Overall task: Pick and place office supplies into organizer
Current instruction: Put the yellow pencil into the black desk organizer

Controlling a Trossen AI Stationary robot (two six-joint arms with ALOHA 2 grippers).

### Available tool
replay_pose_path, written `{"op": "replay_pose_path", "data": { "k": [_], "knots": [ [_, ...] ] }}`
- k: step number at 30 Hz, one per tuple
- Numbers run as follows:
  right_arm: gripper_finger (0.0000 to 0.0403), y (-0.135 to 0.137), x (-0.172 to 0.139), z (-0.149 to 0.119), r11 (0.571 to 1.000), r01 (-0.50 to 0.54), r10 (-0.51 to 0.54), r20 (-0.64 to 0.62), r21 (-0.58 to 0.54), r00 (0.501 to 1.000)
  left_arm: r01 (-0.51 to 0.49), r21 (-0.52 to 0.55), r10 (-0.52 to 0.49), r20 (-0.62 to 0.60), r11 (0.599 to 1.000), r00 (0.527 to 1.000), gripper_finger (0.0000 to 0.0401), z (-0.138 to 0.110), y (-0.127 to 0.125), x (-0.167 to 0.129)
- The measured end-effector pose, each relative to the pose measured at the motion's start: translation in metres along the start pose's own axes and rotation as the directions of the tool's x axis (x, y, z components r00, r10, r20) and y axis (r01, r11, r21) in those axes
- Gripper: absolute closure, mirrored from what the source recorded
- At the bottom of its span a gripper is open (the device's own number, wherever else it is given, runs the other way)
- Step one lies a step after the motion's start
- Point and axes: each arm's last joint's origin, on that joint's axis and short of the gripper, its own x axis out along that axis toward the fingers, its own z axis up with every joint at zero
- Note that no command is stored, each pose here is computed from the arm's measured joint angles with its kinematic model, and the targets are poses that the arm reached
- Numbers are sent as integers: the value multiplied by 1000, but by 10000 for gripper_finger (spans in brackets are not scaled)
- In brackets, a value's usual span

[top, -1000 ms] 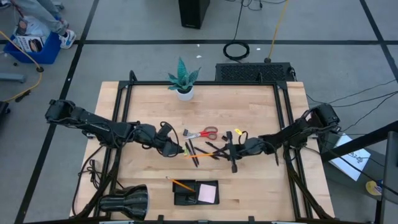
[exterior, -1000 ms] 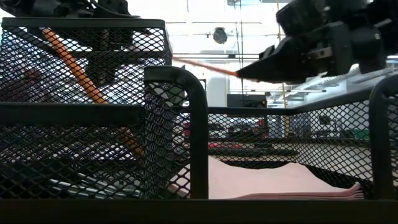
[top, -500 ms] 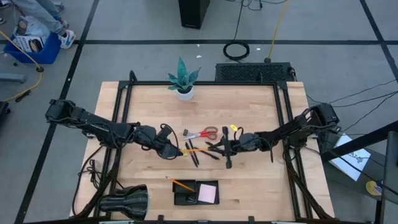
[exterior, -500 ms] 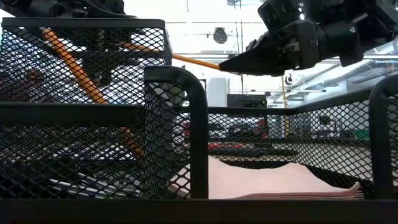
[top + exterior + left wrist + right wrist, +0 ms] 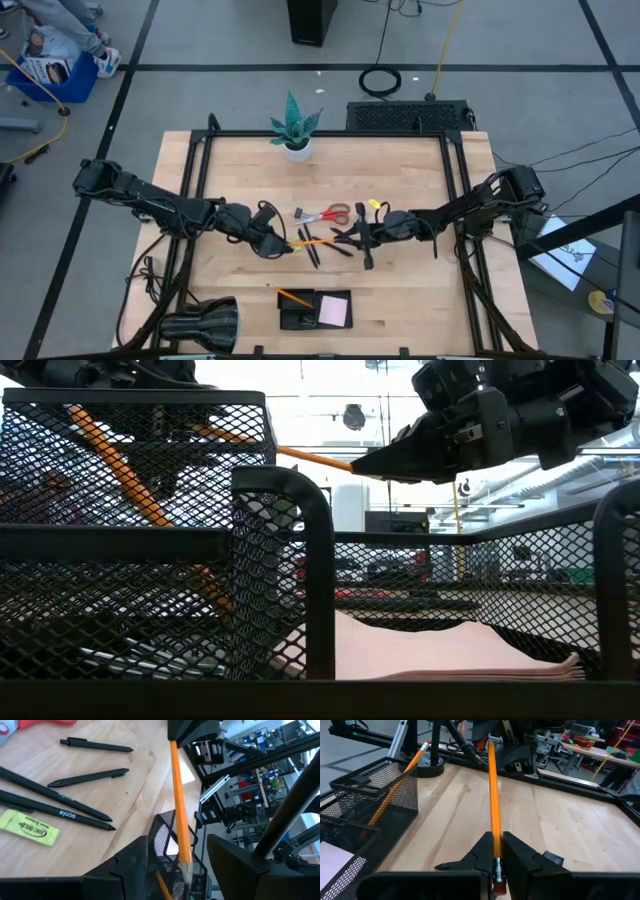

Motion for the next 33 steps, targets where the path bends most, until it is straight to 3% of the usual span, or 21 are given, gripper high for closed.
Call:
{"op": "replay_pose_path", "data": {
  "k": [4,13,24,33],
  "knots": [
    [383,0,0,0,1000,0,0,0,0,1000,-12,6,12,-5,1000,1000,204,-1,1,0],
    [383,1,0,0,999,-24,24,4,25,1000,-21,48,20,21,999,1000,303,0,1,0],
    [383,1,0,-1,999,-27,27,-9,26,1000,-19,90,17,21,996,1000,379,0,1,0],
    [381,1,0,0,999,-26,26,9,26,1000,-10,126,9,9,992,1000,372,0,0,0]
  ]
}}
